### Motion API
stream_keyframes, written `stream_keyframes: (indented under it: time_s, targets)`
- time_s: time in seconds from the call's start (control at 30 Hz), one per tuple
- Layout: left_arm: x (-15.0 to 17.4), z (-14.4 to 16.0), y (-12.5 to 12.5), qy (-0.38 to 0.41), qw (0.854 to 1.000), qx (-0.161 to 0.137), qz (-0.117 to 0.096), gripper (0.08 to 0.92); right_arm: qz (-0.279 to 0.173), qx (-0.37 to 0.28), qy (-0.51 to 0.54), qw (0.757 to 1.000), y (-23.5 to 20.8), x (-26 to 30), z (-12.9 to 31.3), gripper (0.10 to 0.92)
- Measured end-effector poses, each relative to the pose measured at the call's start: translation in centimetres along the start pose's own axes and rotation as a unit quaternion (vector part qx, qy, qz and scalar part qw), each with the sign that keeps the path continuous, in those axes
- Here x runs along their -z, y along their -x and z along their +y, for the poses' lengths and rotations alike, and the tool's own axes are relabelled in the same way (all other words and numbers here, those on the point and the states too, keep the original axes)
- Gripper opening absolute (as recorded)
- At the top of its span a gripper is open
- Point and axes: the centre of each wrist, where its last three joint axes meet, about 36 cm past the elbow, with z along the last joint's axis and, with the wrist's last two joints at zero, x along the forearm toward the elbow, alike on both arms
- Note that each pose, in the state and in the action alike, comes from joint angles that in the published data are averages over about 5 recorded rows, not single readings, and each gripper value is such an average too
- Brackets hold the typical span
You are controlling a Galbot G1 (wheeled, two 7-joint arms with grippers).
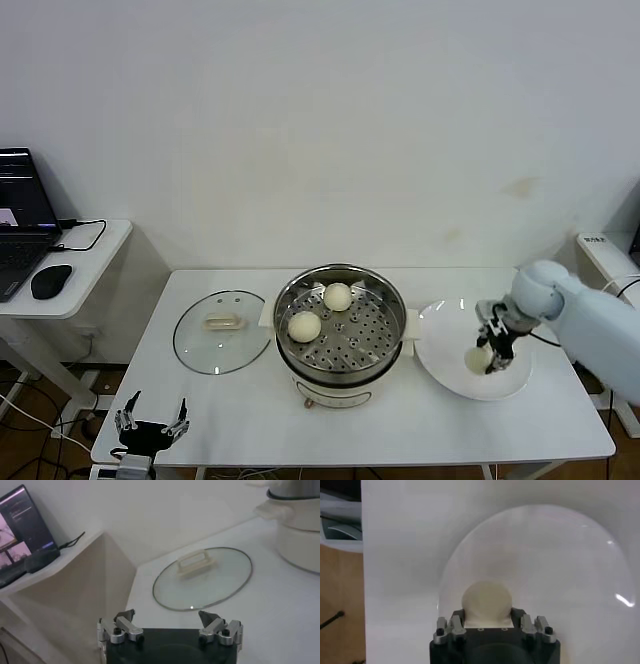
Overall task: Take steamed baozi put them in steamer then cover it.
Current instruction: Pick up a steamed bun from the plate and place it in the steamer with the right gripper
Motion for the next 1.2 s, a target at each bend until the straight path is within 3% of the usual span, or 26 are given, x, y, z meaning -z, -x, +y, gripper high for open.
stream_keyframes:
  time_s: [0.3, 0.53, 0.83, 1.2]
  targets:
    - [0.3, 0.7, -0.2, 0.007, 1.0, 0.013, -0.01, 0.823, -0.063, -0.018, -0.109, 0.992, -7.4, 5.0, -4.9, 0.568]
    - [0.5, 1.3, -0.5, 0.009, 1.0, 0.023, -0.013, 0.823, -0.075, -0.04, -0.246, 0.965, -12.5, 11.7, -7.2, 0.568]
    - [0.8, 1.5, -0.6, 0.006, 0.999, 0.028, -0.018, 0.823, -0.058, -0.046, -0.417, 0.906, -13.9, 20.7, -6.7, 0.57]
    - [0.8, 1.7, -0.6, 0.002, 0.999, 0.031, -0.018, 0.823, -0.005, -0.049, -0.578, 0.814, -11.5, 28.2, -3.5, 0.568]
